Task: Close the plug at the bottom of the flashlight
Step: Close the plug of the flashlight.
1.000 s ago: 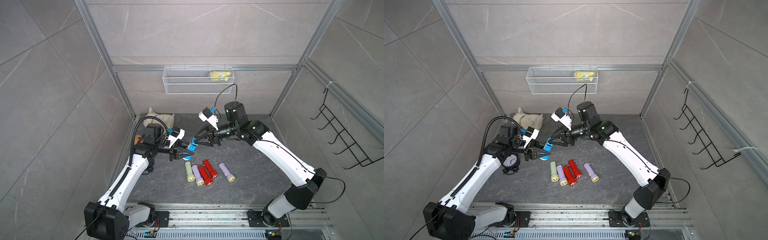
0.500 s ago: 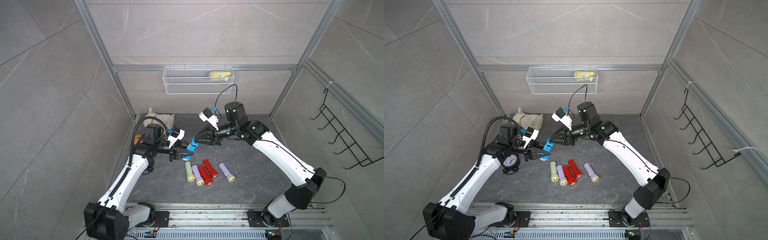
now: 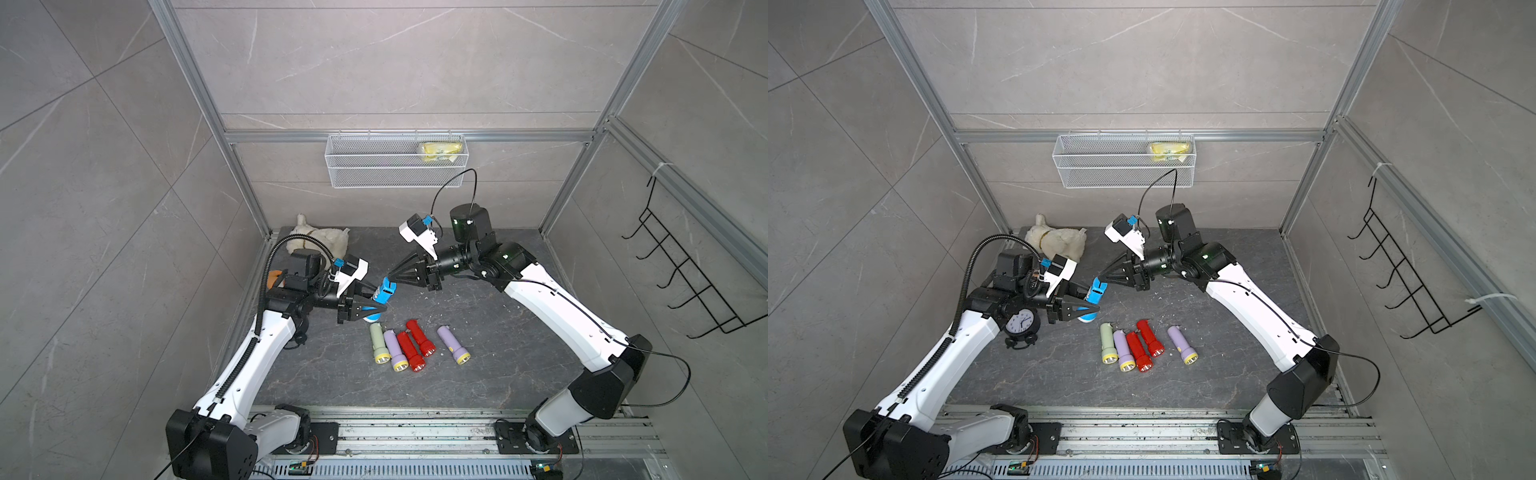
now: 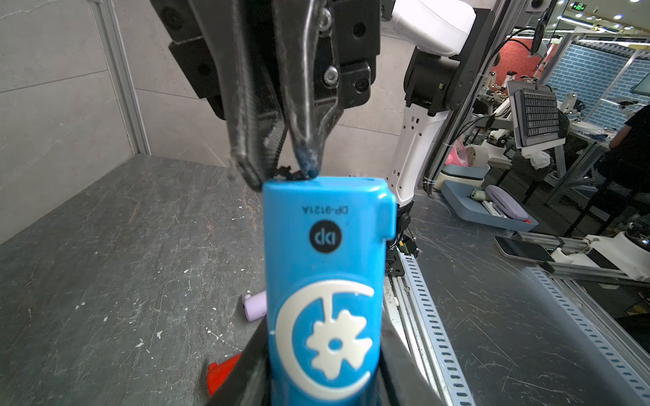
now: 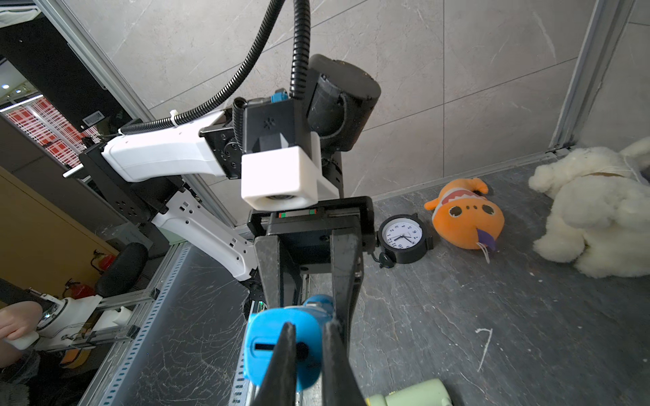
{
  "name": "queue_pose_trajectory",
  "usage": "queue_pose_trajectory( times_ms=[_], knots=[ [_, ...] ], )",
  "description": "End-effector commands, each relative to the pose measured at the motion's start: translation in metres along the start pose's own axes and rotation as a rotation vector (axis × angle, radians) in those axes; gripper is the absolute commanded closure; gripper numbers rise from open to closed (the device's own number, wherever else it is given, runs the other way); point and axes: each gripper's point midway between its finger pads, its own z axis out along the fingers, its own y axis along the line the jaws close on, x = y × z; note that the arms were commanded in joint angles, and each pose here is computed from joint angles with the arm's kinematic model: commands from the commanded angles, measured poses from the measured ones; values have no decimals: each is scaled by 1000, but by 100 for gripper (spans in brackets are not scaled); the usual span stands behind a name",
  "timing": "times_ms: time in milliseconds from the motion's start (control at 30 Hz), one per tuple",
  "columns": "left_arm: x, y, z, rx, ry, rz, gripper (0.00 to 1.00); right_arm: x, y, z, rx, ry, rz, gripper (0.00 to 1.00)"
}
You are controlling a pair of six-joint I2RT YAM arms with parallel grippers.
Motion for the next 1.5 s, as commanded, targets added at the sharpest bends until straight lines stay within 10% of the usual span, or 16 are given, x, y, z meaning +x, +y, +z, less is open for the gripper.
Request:
queue_pose_trajectory(
  times_ms=[0, 100, 200, 300, 1467],
  knots=[
    [-23, -17, -4, 41, -48, 128, 100, 17, -2, 6, -5, 38, 62, 100],
    [-23, -18, -4, 40, -48, 129, 100, 15, -8, 2, 22, 32, 72, 98],
    [-24, -18, -5, 39, -48, 133, 100, 5, -15, -8, 35, -4, 93, 62],
    [-23, -18, -4, 40, -48, 131, 100, -4, -17, -18, 18, -43, 102, 50],
    [-19, -11, -2, 36, -39, 105, 100, -7, 12, 2, -140, -12, 76, 63]
  ],
)
